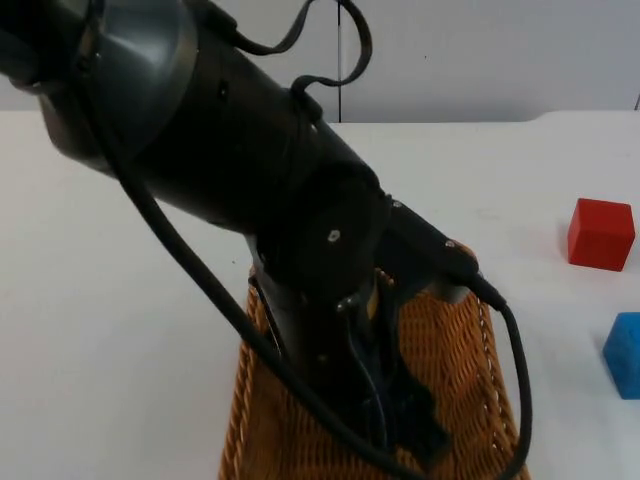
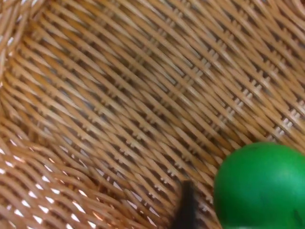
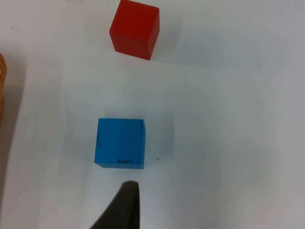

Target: Place all geometric objects except the red cube into the basket.

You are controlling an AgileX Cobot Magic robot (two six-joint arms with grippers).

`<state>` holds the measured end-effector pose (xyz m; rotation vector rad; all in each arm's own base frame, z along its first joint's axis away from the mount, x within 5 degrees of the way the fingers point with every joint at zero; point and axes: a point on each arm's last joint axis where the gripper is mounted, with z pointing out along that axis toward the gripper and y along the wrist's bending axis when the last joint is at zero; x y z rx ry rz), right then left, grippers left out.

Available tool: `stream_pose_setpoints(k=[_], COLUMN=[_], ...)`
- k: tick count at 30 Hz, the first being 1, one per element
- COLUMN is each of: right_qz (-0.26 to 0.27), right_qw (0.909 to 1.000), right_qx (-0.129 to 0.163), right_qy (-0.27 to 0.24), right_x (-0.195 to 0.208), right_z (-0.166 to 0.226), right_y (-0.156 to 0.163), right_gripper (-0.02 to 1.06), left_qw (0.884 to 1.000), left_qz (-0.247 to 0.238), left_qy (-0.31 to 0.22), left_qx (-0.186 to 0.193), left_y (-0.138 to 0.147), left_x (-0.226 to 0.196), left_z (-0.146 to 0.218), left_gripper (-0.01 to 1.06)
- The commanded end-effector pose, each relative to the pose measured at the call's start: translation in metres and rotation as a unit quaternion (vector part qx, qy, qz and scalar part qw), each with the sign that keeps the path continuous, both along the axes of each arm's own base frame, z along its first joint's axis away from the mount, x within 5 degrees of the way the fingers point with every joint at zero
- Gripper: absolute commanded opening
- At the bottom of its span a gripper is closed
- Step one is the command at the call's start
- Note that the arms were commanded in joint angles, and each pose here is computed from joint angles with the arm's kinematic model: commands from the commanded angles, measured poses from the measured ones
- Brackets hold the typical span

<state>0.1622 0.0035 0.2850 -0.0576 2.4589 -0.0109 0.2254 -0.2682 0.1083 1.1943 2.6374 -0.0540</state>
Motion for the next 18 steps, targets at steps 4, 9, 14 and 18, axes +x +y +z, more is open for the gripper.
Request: stream_pose_setpoints(k=[4,9,14,18], right_qz=[0.0,0.001,0.001,0.001], right_qw=[1.0,1.0,1.0,1.0], right_qx=[-0.002,-0.004,-0.004,-0.004], right_qy=[-0.004,-0.006,-0.006,-0.004], right_x=[0.0,0.0,0.0,0.0], right_z=[-0.001,0.0,0.0,-0.001], right_y=[-0.001,-0.001,-0.001,-0.001], right_gripper=[1.05,1.05,1.05,1.05], left_qw=[1.0,0.998,0.995,0.989], left_qz=[0.01,0.01,0.015,0.057], left_qy=[-0.001,-0.03,-0.064,-0.087], left_qx=[-0.01,-0.045,-0.08,-0.101], left_y=[0.002,0.007,0.018,0.051], left_x=[-0.004,-0.007,-0.011,-0.008], left_z=[0.02,0.061,0.102,0.144], left_gripper=[1.05,1.05,1.05,1.05])
